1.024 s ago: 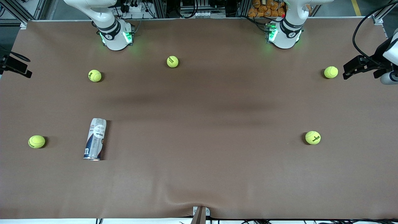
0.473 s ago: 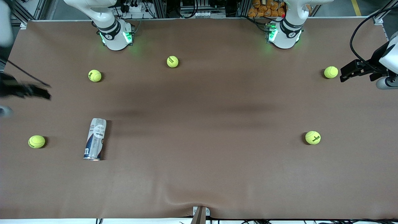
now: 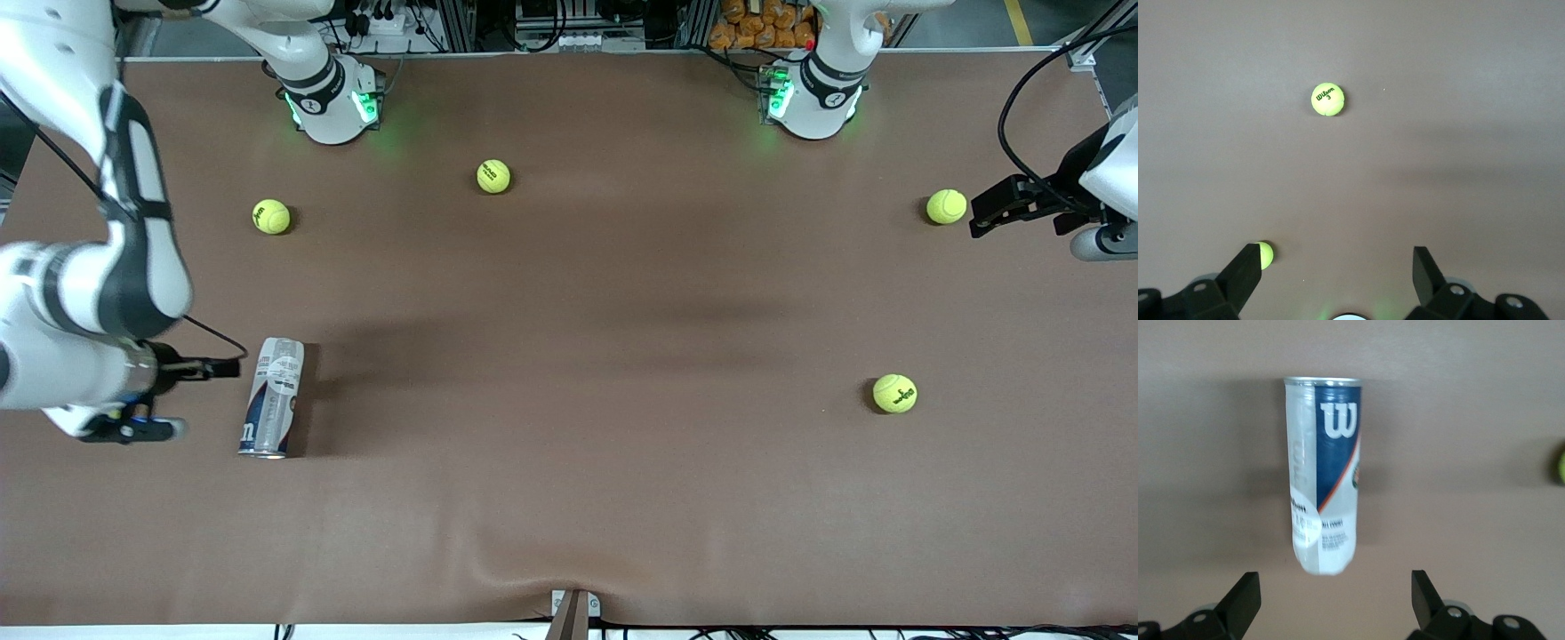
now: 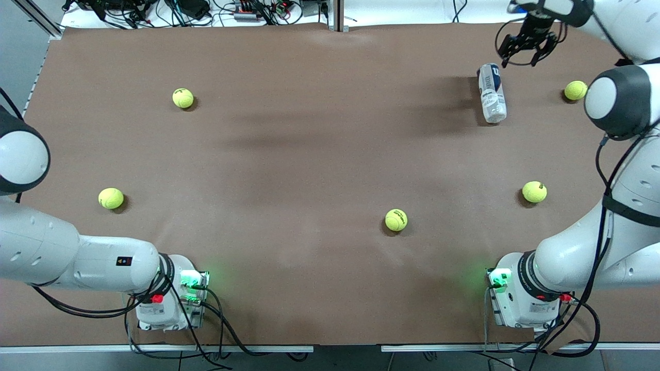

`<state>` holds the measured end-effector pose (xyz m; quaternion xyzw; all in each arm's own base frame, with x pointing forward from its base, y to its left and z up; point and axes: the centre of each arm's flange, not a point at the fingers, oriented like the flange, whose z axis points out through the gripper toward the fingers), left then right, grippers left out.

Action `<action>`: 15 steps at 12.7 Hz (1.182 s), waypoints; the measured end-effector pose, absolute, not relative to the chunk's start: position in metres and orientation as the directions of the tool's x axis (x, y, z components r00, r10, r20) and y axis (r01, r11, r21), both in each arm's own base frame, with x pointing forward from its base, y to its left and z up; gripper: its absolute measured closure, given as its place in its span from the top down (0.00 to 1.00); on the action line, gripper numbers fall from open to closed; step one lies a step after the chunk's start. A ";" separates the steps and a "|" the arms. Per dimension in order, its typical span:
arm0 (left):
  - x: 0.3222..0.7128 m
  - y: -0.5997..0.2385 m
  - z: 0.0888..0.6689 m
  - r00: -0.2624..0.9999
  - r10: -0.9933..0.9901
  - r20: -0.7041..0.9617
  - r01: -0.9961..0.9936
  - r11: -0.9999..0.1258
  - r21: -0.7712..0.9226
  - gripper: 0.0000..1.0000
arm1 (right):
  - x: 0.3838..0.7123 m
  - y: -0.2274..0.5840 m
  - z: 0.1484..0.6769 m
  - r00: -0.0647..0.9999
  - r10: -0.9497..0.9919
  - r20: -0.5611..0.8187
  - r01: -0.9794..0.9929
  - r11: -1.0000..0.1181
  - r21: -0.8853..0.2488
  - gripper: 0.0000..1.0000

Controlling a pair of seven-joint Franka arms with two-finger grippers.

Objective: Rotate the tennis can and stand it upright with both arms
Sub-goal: 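Grasp the can's lid end with the right gripper and lift it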

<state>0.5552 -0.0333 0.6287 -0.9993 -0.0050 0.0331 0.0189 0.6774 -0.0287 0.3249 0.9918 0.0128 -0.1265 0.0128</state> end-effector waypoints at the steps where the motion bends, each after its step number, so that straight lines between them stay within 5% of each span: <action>1: 0.556 -0.033 0.627 0.998 0.011 -0.069 0.009 -0.999 -0.038 1.00 | 0.680 -0.026 0.304 0.968 0.037 -0.247 0.044 -0.999 0.022 1.00; 15: 0.564 -0.034 0.612 0.997 0.011 -0.079 0.008 -0.999 -0.039 1.00 | 0.667 -0.031 0.181 0.981 0.076 -0.176 0.073 -0.997 -0.026 1.00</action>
